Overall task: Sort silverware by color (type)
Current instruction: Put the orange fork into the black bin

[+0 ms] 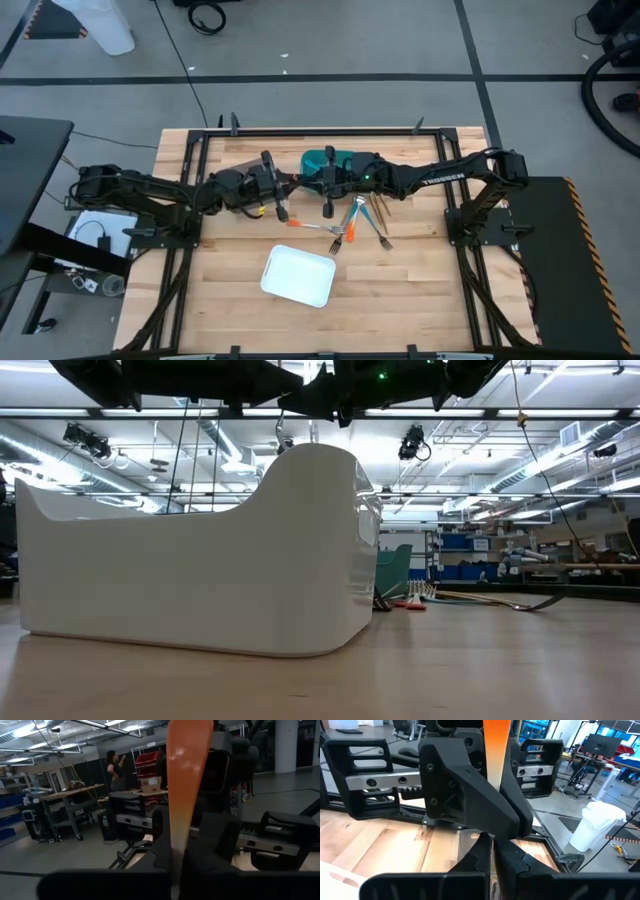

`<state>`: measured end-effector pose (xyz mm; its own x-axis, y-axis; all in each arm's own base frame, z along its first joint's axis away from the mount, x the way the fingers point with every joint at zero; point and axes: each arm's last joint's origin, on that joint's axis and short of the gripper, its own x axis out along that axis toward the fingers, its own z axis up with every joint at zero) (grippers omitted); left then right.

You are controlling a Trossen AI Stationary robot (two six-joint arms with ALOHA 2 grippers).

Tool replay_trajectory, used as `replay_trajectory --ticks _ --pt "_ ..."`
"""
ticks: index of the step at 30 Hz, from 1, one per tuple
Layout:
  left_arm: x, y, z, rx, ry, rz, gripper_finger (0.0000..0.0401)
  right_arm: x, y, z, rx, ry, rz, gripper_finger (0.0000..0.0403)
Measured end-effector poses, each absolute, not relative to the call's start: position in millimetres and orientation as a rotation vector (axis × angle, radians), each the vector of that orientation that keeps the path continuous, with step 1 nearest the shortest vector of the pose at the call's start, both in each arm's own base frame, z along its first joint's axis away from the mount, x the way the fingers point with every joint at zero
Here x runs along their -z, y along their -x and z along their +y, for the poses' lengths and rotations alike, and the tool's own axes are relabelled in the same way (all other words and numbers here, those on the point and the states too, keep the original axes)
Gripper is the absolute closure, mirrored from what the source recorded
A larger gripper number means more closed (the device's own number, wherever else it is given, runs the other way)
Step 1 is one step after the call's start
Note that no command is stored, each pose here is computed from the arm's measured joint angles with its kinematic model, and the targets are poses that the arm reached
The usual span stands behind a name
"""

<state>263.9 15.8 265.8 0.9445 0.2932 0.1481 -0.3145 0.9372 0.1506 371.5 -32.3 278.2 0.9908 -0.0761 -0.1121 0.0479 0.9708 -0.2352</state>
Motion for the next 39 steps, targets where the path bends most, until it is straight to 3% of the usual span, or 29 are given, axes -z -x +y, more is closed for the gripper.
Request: replay_trajectory --ticks 7,15,20,29,39 --pt "-265.1 -264.0 15.8 -0.31 -0.168 -0.118 0.0388 -277.3 -371.3 -32.7 0.078 0.23 0.132 0.0363" --pt "-261.4 -262.9 16.8 -0.331 -0.181 -0.057 0.0398 -266.9 -369.2 -33.6 0.119 0.196 0.246 0.0271" --pt "-248.2 -260.9 23.2 -0.359 -0.196 0.096 0.0399 -251.6 -363.3 -36.7 0.199 0.144 0.419 0.0228" --pt "-205.8 -248.7 23.6 -0.281 -0.168 0.544 0.0378 -223.2 -347.7 -35.1 0.217 0.015 0.698 0.0215" --pt "-215.9 -233.0 23.3 -0.327 -0.09 0.562 0.0379 -221.3 -348.2 -36.3 0.192 0.005 0.671 0.0216"
